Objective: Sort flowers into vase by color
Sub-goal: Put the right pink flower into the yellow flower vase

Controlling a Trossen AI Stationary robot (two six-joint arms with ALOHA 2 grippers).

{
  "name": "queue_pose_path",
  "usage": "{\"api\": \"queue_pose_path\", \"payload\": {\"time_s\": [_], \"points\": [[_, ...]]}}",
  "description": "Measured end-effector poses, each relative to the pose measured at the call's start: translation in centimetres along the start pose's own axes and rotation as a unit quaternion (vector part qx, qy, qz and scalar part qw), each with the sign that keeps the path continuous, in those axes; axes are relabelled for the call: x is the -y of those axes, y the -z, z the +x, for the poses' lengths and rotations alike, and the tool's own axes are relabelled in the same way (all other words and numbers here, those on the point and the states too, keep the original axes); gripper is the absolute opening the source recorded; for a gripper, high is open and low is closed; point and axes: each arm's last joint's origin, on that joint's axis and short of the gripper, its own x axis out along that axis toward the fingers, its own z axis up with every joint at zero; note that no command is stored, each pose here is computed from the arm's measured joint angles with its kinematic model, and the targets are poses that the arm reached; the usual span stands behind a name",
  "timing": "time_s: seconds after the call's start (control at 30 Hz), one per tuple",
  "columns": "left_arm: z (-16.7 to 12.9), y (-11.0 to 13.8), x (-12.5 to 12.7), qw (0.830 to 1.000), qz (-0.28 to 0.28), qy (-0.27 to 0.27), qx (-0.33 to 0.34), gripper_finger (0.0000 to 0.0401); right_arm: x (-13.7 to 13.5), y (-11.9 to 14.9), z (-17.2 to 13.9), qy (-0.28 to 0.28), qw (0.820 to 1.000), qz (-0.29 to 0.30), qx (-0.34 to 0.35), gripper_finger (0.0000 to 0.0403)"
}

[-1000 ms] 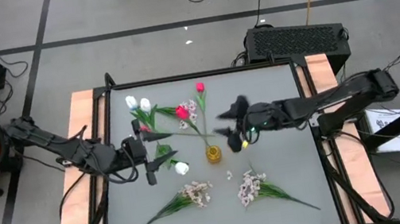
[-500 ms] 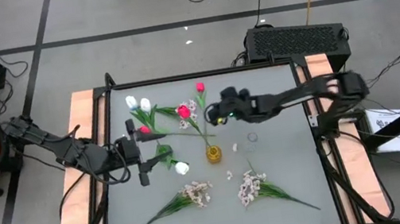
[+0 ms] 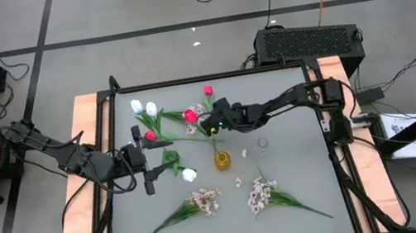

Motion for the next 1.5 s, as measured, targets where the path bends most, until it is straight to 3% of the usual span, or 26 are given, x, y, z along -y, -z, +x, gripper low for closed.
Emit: {"api": "queue_pose_path", "payload": {"time_s": [0.13,0.5,0.73,0.87,1.13,1.37,1.5], "points": [[0.0,0.0,0.0,1.0,0.0,0.0,0.0,0.0242,0.4,-0.2,0.7,0.033,0.999,-0.006,-0.011,0.0208],[0.0,0.0,0.0,1.0,0.009,0.0,0.0,0.0242,1.0,0.2,2.6,0.047,0.999,0.009,-0.016,0.0208],[-0.1,0.0,-0.1,1.0,0.01,0.0,0.001,0.0242,0.2,0.6,4.5,0.065,0.997,-0.027,-0.014,0.0202],[-0.1,0.0,-0.1,1.0,0.01,-0.001,0.001,0.0242,0.3,0.6,4.6,0.075,0.996,-0.033,-0.018,0.0158],[-0.1,0.0,-0.1,1.0,0.014,-0.001,-0.001,0.0242,0.7,0.4,4.5,0.09,0.996,-0.022,-0.016,0.0016],[-0.1,0.0,-0.1,1.0,0.014,-0.001,-0.001,0.0242,0.9,-0.2,4.1,0.116,0.993,-0.008,0.023,0.0007],[-0.1,0.0,-0.1,1.0,0.014,-0.001,-0.001,0.0242,0.4,-2.0,3.1,0.108,0.992,0.002,0.07,0.0004]]}}
